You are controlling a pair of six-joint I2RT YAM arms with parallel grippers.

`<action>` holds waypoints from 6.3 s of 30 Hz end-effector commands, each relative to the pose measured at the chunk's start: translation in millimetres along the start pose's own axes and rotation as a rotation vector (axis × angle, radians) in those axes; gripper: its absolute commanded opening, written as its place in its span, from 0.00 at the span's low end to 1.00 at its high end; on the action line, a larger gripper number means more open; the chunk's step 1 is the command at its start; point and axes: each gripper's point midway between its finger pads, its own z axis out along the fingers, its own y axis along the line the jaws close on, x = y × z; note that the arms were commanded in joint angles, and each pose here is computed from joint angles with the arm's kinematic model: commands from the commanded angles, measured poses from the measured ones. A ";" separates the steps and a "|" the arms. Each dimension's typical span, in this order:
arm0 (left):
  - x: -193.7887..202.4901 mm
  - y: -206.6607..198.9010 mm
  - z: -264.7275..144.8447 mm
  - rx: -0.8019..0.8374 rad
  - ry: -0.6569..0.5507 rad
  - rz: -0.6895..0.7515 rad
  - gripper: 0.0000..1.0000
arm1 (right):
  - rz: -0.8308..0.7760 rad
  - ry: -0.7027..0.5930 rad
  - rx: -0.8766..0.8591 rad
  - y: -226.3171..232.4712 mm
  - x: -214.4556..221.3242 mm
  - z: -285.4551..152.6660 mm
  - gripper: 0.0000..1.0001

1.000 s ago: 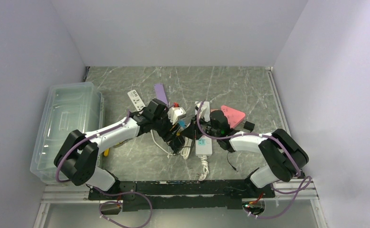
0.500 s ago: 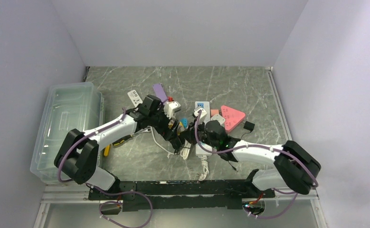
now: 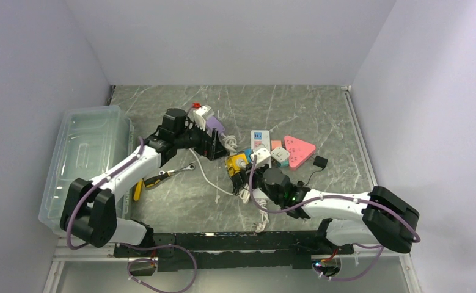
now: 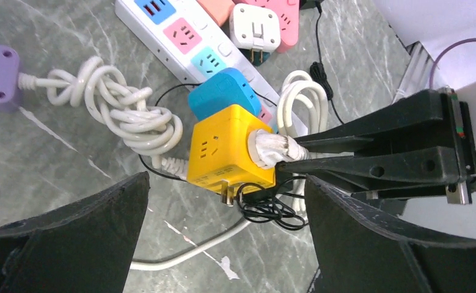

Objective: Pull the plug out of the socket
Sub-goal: Remove the plug from the socket.

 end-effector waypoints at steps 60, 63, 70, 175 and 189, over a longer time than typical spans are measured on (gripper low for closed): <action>17.7 -9.4 41.2 0.358 0.084 -0.619 0.67 | -0.039 -0.424 0.189 28.2 -113.2 -12.1 0.00; 17.2 -9.6 41.4 0.363 0.081 -0.619 0.61 | -0.036 -0.419 0.192 28.2 -111.9 -11.1 0.00; 17.4 -8.4 41.2 0.351 0.080 -0.600 0.39 | -0.019 -0.408 0.196 27.3 -107.8 -8.0 0.00; -59.0 9.6 -64.5 -0.260 -0.369 -0.240 1.00 | 0.163 -0.426 0.003 21.8 -124.7 -15.5 0.00; -7.9 -7.2 -0.5 -0.041 -0.081 -0.417 0.91 | 0.159 -0.503 -0.032 36.5 -149.6 -23.7 0.00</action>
